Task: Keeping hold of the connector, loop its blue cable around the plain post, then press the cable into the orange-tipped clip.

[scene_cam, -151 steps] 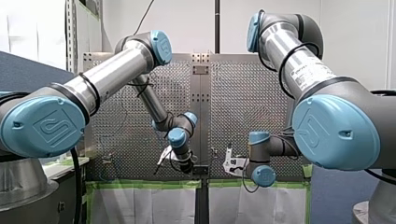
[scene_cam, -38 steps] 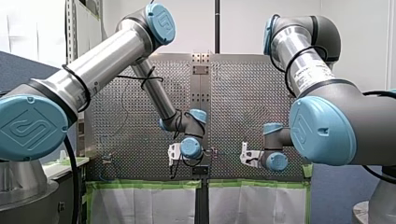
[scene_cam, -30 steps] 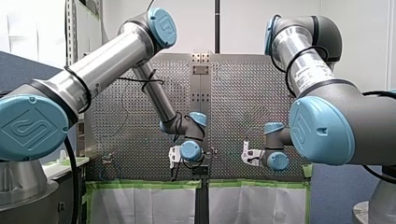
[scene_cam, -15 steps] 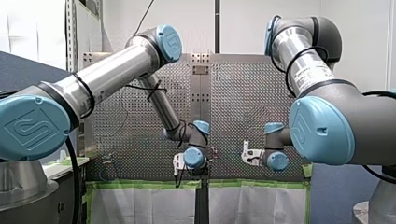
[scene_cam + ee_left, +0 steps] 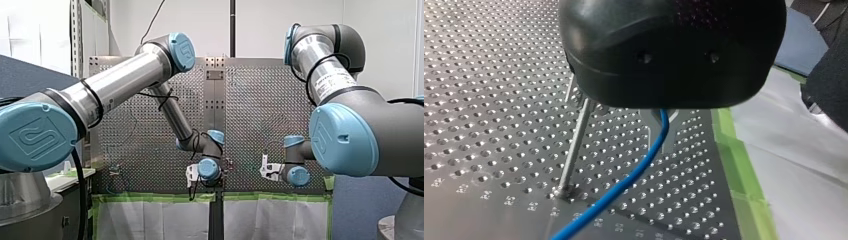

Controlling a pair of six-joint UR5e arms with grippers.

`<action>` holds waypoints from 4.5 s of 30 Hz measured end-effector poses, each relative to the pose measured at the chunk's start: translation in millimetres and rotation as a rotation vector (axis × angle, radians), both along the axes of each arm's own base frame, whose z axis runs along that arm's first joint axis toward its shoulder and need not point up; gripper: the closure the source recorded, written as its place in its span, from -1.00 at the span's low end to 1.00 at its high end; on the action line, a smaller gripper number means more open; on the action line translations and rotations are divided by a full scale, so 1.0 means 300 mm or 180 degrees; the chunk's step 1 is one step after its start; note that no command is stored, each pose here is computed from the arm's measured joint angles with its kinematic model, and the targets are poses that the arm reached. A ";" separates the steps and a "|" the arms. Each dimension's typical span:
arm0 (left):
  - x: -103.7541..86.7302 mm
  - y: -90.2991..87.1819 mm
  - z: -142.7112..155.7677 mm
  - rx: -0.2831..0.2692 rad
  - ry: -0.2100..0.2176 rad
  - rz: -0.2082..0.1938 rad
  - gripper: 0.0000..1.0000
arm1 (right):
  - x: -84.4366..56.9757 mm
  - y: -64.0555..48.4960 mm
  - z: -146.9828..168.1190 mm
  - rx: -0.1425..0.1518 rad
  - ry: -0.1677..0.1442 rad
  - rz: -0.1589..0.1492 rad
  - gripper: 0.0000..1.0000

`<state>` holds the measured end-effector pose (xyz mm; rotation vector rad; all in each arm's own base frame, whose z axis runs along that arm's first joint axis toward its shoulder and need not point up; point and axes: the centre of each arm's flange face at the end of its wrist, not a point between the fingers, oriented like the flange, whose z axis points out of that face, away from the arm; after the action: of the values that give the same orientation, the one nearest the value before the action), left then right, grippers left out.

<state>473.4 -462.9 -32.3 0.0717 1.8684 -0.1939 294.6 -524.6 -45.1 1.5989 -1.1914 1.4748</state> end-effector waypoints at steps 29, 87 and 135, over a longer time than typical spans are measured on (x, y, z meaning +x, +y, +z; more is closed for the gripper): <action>0.116 0.014 0.043 -0.0057 -0.0068 -0.0061 1.00 | -0.014 -0.075 0.024 -0.0100 -0.0015 -0.0050 0.97; 0.283 0.107 0.030 -0.0039 -0.0062 0.0076 1.00 | -0.070 -0.242 -0.062 0.0001 0.0019 -0.0205 0.97; 0.322 0.137 0.073 0.0264 0.0021 0.0269 -0.07 | -0.108 -0.376 0.009 -0.0146 -0.0042 -0.0260 0.97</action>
<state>570.0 -421.9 -10.4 0.0488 1.8818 -0.0584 262.1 -637.3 -42.5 1.4946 -1.2074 1.4524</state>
